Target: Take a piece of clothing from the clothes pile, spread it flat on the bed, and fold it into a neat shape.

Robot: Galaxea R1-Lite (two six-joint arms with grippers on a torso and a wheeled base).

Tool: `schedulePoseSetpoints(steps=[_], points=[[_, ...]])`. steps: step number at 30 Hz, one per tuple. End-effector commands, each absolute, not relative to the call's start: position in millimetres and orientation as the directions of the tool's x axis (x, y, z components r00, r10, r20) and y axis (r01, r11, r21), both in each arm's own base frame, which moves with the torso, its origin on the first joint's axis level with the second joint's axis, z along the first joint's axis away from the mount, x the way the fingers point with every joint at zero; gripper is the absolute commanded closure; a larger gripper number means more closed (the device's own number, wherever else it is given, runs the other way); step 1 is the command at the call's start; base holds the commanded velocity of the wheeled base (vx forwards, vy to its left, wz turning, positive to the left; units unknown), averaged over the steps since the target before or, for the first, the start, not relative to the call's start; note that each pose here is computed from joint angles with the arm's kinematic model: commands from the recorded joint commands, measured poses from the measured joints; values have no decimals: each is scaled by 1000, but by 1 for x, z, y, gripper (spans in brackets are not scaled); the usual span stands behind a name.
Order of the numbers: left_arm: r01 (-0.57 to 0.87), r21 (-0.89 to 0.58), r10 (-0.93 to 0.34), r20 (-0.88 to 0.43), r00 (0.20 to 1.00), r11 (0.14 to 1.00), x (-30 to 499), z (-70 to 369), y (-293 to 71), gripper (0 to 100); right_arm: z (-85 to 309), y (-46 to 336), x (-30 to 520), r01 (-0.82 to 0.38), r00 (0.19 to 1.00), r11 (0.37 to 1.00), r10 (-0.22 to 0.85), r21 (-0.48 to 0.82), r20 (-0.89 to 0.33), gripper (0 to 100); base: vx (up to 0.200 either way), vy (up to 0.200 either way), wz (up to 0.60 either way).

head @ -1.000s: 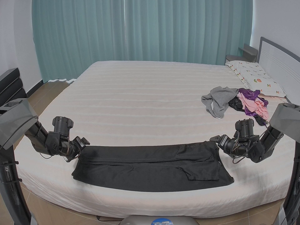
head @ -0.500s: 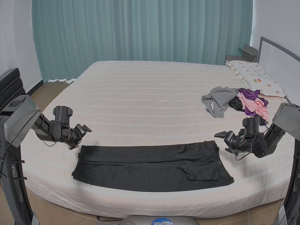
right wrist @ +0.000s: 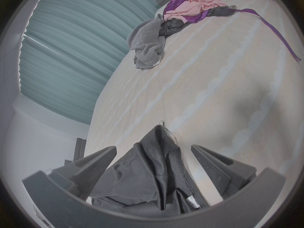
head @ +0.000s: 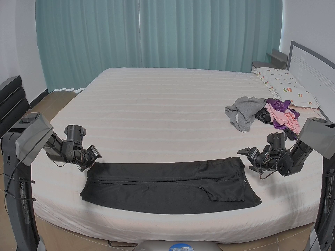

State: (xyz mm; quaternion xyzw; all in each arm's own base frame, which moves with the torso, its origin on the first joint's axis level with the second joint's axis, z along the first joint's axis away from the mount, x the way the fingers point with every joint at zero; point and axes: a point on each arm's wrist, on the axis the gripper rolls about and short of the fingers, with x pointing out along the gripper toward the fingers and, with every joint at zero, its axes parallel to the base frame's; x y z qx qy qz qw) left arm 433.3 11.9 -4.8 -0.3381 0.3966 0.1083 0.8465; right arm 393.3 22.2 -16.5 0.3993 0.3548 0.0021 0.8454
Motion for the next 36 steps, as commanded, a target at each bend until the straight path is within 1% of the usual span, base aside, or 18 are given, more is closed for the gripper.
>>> schedulePoseSetpoints(steps=[1,9,12,17,18,21,36], points=[[-464,-474,-76,-757,649,748,433,-12,12,100,-25,26,398,279,742,684,291,674,-603,0,0,0,0],[-507,-477,-27,-747,665,718,433,-7,33,100,-35,34,408,267,742,691,298,672,-601,0,0,0,0],[-513,-495,-25,-737,676,701,435,-7,34,100,-38,36,410,265,740,695,298,669,-603,0,0,0,0],[-498,-509,-23,-715,699,702,438,-6,33,100,-43,36,416,270,748,702,278,659,-602,0,0,0,0],[-498,-508,-23,-716,698,702,437,-6,33,100,-46,37,419,275,754,706,262,652,-602,100,0,0,0],[-500,-508,-23,-717,697,701,437,-7,33,100,-48,38,421,290,762,714,231,637,-605,100,0,0,0],[-495,-512,-25,-712,701,702,442,-10,33,100,-45,21,424,316,781,697,194,643,-594,100,0,0,0]])
